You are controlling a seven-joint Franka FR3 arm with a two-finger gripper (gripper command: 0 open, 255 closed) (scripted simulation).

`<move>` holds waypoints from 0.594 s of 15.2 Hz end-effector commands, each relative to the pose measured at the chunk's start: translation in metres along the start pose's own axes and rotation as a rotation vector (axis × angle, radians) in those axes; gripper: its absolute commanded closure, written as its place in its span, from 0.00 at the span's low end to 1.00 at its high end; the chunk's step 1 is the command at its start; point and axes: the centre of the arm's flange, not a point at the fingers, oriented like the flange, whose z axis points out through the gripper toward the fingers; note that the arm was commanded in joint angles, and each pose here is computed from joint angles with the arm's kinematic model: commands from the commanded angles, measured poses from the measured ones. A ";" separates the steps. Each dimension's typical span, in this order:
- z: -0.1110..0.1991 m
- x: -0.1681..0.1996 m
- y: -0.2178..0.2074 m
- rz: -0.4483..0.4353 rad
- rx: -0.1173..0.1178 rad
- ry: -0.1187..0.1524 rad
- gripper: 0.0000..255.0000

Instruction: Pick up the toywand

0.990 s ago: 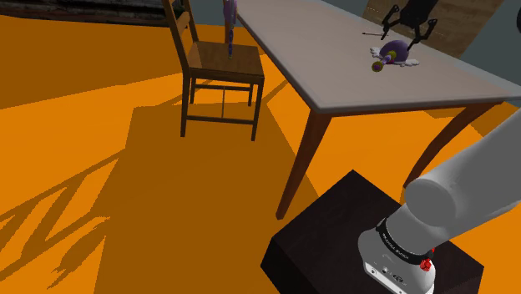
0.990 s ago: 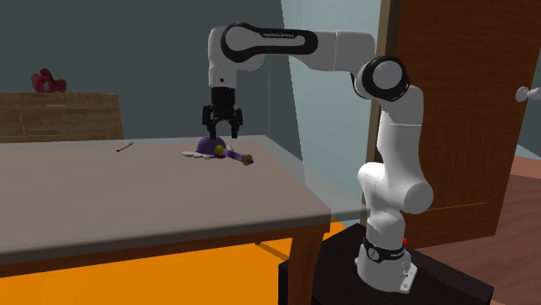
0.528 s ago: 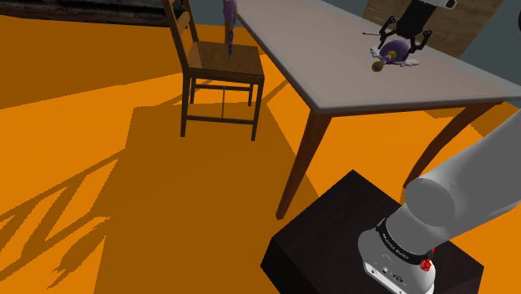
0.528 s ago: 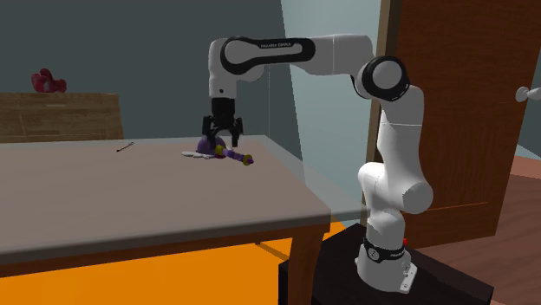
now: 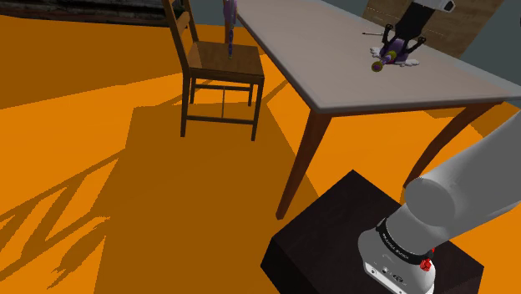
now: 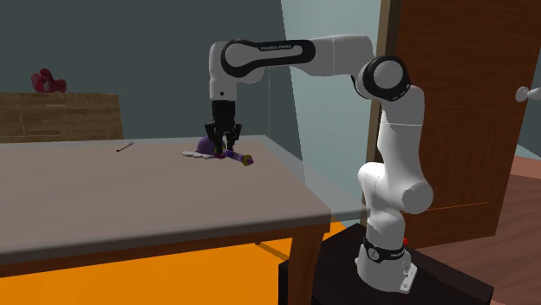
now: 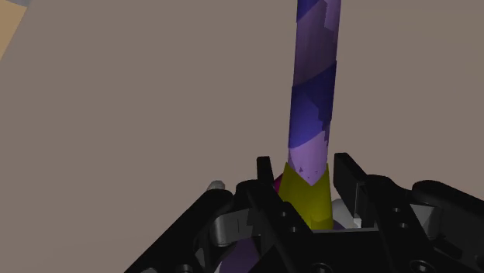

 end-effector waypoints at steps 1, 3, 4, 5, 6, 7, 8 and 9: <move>0.001 0.000 0.000 0.000 -0.001 -0.001 1.00; 0.001 0.000 0.000 0.000 -0.001 -0.001 1.00; 0.000 0.001 0.000 0.000 -0.001 -0.001 1.00; -0.005 0.000 0.000 0.000 -0.001 -0.001 1.00; -0.010 0.000 -0.001 0.000 -0.001 -0.001 1.00; -0.015 -0.001 -0.001 0.000 -0.001 -0.001 1.00; -0.020 -0.001 -0.002 0.000 -0.001 -0.001 1.00; -0.026 -0.001 -0.002 0.000 -0.001 -0.001 1.00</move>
